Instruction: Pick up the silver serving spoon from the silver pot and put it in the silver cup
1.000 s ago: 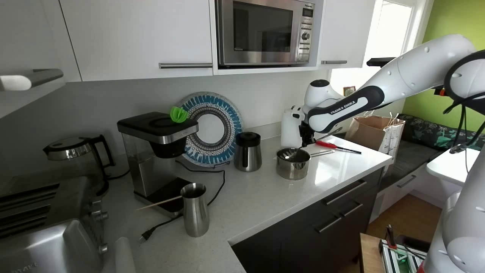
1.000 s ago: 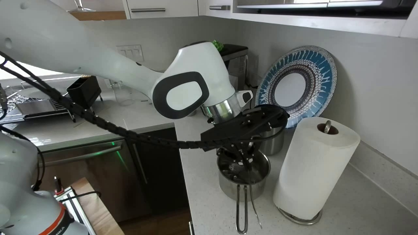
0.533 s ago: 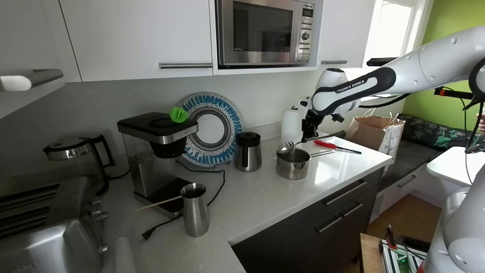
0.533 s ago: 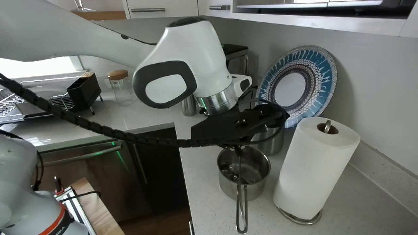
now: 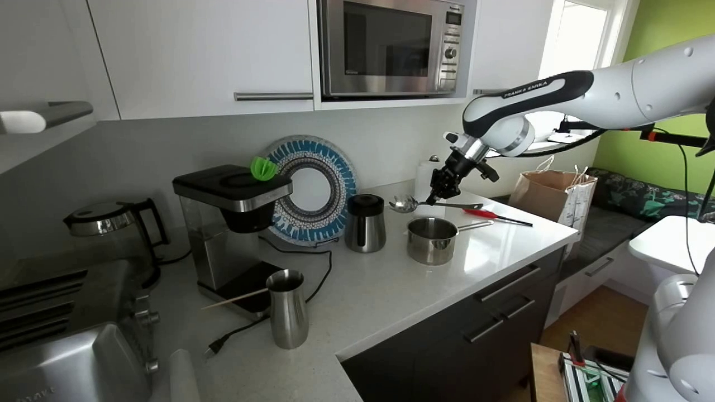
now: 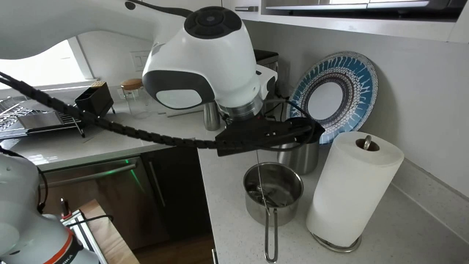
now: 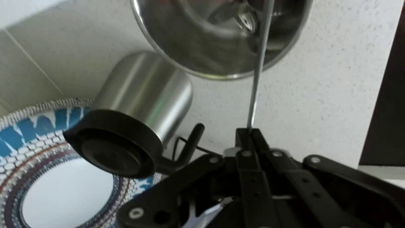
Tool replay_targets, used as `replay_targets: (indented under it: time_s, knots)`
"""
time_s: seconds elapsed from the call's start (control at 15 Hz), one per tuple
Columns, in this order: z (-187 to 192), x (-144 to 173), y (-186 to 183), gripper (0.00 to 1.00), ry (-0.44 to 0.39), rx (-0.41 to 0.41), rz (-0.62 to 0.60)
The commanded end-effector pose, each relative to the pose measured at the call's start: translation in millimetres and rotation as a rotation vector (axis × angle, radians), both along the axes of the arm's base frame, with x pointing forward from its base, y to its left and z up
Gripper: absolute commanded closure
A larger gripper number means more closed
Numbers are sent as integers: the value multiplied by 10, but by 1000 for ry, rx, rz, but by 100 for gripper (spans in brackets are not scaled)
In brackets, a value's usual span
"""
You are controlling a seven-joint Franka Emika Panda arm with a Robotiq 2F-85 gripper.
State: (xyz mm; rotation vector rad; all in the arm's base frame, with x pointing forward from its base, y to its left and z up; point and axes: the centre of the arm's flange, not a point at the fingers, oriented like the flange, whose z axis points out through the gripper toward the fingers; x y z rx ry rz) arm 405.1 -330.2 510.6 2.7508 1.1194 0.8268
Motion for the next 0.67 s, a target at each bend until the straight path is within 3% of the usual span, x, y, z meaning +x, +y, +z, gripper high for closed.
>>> replay_targets:
  time_s: [0.0,0.47,0.53,0.6]
  knots:
    - [363,16,275,99,-81,54,174]
    - [848,32,1264,99,-198,181,431]
    - [808,106,1044,99,-163,135,376]
    - [846,115,1124,96,-167,138,389]
